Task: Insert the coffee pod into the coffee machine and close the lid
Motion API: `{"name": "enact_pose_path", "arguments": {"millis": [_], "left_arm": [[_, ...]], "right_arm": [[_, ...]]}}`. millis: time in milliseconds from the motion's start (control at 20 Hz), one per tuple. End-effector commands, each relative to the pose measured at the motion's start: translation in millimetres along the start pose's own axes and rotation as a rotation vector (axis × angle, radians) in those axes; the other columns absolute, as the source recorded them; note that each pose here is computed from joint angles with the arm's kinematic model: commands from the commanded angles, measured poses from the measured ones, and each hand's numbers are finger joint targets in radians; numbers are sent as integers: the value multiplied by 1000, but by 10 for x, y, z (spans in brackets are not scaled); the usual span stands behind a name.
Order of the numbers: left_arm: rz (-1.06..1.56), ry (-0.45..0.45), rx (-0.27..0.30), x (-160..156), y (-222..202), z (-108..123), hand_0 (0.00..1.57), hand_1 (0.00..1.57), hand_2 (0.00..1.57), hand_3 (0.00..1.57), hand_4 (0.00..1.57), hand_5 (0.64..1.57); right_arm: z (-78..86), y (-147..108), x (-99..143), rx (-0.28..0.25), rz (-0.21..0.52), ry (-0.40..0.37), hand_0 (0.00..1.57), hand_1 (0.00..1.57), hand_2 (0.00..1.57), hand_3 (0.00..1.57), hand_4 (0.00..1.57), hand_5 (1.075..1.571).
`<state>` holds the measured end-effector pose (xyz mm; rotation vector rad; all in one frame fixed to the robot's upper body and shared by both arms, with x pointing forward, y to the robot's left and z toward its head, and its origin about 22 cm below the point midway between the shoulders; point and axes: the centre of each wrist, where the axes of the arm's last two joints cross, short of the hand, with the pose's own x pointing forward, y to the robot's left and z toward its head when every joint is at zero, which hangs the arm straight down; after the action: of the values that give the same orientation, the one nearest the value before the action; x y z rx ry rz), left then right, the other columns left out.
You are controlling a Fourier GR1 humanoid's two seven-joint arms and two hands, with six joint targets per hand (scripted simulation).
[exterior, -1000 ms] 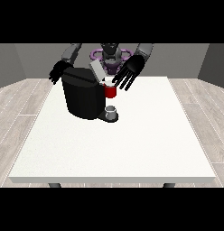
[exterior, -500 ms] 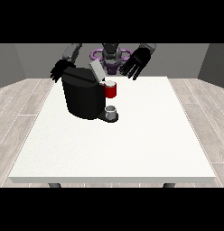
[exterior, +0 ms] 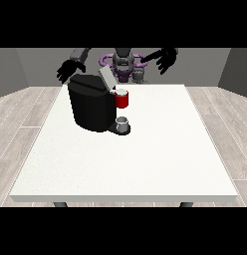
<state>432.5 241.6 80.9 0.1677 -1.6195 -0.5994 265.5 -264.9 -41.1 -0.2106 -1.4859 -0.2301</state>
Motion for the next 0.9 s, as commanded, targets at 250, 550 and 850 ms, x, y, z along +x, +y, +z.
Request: {"name": "enact_pose_path", "arguments": {"millis": [250, 550, 850], "left_arm": [[308, 95, 62, -629, -271, 424, 0, 0, 0, 0, 227, 1571], [415, 182, 24, -1038, -651, 808, 0, 0, 0, 0, 0, 1571], [483, 129, 21, -939, -573, 815, 0, 0, 0, 0, 140, 1571]], "right_arm": [[44, -132, 183, 109, 74, -21, 0, 0, 0, 0, 390, 1571], [27, 47, 425, 214, 97, -83, 0, 0, 0, 0, 0, 1571], [-177, 53, 753, 282, 85, -137, 0, 0, 0, 0, 0, 1571]]}}
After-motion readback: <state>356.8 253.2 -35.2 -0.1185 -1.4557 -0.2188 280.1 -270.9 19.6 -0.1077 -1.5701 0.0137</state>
